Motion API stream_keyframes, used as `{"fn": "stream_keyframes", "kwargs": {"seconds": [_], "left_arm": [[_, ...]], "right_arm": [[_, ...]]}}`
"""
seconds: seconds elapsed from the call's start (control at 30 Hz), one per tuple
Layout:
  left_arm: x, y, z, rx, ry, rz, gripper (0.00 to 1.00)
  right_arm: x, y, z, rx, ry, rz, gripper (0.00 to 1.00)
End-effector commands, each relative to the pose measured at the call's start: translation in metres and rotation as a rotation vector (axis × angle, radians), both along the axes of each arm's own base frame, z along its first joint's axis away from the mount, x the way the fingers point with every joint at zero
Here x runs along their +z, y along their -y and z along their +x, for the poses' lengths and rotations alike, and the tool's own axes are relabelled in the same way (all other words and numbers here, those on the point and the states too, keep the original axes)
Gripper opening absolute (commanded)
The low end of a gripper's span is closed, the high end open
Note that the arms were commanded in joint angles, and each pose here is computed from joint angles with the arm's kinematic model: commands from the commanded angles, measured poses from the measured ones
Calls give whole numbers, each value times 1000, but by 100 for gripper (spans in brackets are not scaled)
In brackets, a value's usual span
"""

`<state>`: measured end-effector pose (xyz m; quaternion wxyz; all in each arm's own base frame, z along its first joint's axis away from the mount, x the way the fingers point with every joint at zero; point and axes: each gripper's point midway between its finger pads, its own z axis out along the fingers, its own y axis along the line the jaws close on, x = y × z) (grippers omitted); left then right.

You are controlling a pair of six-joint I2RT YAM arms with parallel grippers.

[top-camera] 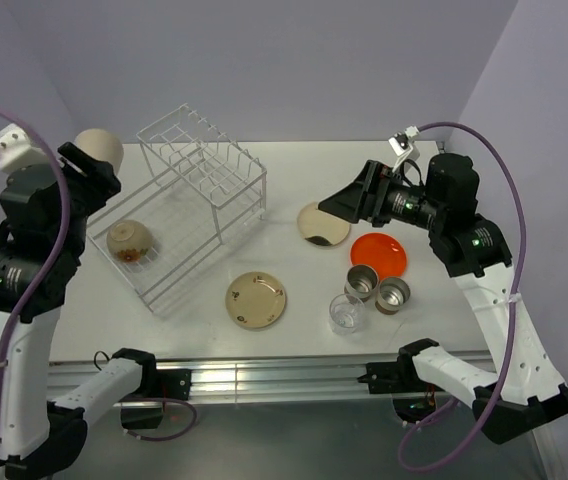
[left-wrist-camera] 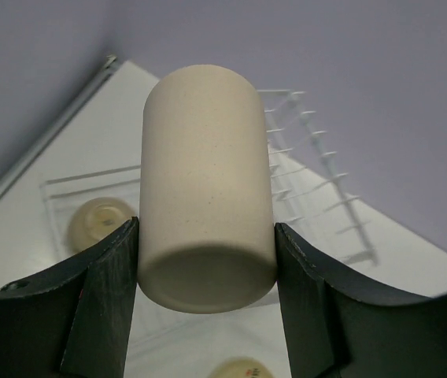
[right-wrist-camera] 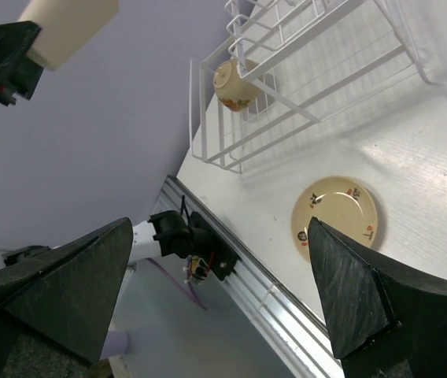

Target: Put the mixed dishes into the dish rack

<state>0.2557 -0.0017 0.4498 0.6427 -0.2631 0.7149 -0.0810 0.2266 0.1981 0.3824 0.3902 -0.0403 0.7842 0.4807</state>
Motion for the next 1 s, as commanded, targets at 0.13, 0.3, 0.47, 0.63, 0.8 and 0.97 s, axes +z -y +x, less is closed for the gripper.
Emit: {"fn": "stream_keyframes", "kwargs": {"seconds": [0.13,0.3,0.47,0.63,0.8,0.97], "left_arm": [[-47,-40,28,124,-211,140,0],[-88,-49,56,-1,-368,135,0],[-117,-30,80,-171,-460,89,0],[-150,-14,97,-284,-532,30,0],[-176,-10,107,-325,-610,3,0],[-184,-8,117,-341,-631,-8,0]], "right_arm": [[-5,11,-6,-21,57,-65,100],[-9,11,-11,-10,51,-74,100],[-12,9,-13,11,46,-66,100],[-16,9,-15,13,40,-65,100],[-19,6,-18,32,38,-43,100],[-21,7,-16,26,39,-55,100]]}}
